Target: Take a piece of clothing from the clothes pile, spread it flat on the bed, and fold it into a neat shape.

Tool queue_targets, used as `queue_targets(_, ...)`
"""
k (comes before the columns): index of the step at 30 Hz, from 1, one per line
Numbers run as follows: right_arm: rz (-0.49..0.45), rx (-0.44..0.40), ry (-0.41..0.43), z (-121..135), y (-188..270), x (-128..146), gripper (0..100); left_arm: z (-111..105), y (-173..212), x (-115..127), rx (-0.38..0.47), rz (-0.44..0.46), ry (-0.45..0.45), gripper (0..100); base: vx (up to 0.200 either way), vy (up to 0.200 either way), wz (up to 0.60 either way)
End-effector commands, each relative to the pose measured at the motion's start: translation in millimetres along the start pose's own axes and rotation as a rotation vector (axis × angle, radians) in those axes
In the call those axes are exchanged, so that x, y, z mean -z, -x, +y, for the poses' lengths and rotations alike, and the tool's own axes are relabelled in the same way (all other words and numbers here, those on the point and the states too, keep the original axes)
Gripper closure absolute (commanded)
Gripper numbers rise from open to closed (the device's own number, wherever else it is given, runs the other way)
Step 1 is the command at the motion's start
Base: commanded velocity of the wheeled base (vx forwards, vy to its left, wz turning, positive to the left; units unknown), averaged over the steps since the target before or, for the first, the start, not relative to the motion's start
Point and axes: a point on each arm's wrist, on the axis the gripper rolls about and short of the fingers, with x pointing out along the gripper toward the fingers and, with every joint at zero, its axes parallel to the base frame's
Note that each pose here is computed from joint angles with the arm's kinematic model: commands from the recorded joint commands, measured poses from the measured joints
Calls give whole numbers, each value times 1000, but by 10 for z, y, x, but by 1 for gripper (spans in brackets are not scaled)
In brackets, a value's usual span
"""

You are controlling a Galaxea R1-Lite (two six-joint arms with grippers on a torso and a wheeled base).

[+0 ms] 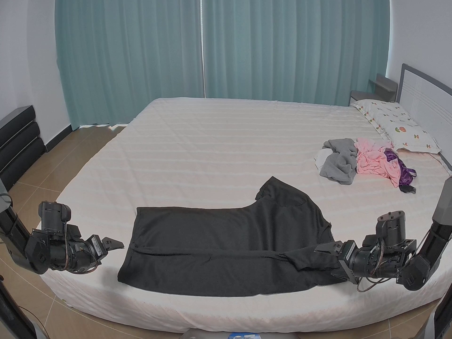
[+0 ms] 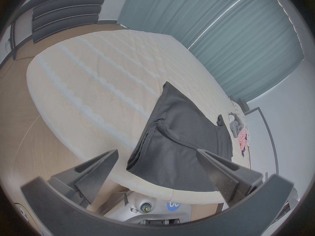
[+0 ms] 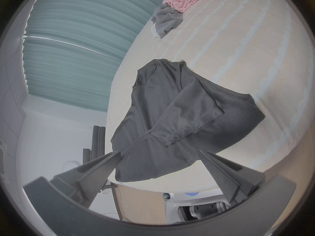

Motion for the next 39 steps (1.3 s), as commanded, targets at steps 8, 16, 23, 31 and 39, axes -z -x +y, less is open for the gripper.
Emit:
queue_targets(8,-51,47,-41,-25,-246,74,0,2,-27,21,-3,13,-5,0,-150,0,0)
queue_targets(16,-118,33,-47,-55,-392,87,0,13,-51,17,-5,13,-3,0,0,0,0)
queue_targets(23,-125,38,-48,-61,-422,85,0,24,-79,18,-8,15,-2,0,0,0,0)
queue_targets(31,-174,44,-72,-47,-578,18,0,25,-79,16,-15,9,-3,0,0,0,0)
queue_targets(39,-210,60,-79,-68,-706,-18,0,23,-80,12,-14,7,-3,0,0,0,0)
